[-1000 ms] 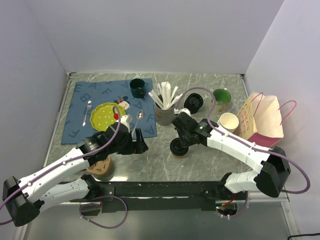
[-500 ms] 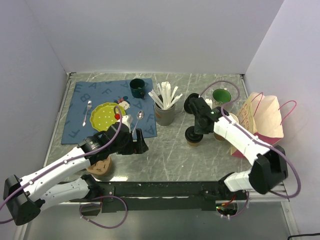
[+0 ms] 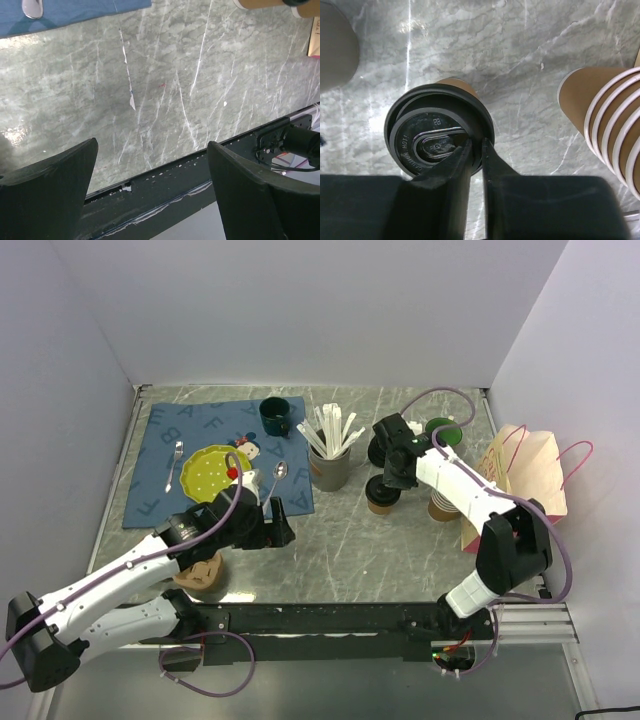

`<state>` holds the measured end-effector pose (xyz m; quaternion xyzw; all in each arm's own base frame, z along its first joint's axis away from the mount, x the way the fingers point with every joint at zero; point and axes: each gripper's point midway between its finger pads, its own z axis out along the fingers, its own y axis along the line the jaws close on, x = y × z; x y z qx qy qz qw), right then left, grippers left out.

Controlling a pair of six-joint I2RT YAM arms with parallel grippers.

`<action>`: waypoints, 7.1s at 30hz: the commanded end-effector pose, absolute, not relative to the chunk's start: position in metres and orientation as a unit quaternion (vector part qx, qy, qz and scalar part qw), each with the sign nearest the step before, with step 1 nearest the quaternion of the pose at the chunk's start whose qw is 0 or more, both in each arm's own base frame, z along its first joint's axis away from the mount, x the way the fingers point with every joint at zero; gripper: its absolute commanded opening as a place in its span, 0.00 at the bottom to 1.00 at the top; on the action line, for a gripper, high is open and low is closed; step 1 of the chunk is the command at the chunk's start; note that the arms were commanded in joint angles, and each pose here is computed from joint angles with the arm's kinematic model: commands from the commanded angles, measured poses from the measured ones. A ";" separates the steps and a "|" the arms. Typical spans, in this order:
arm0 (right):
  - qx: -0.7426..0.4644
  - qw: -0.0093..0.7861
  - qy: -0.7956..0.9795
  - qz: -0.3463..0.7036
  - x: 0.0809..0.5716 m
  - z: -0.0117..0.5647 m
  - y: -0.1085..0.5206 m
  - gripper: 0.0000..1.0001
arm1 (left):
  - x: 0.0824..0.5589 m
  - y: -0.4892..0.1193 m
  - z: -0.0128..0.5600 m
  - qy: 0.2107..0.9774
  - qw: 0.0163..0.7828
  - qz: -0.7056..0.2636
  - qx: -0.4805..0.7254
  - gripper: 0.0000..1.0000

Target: Pack the takeout coffee

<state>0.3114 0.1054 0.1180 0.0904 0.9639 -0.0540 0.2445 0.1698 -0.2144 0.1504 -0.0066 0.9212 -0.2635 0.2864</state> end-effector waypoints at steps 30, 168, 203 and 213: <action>0.199 0.364 0.895 -0.164 0.271 0.337 -0.086 0.58 | 0.174 -0.229 0.223 0.888 0.315 -0.334 -0.024 0.97; -0.670 0.500 0.543 0.078 0.116 0.313 0.231 0.00 | 0.193 -0.147 0.264 0.883 0.347 -0.163 -0.270 0.99; -0.493 0.575 0.581 0.298 0.086 0.396 0.235 0.66 | 0.176 -0.044 0.178 0.838 0.256 0.004 -0.482 0.81; -0.388 0.521 0.669 0.361 0.082 0.367 0.237 0.64 | 0.153 0.016 0.141 0.774 0.246 0.085 -0.577 0.74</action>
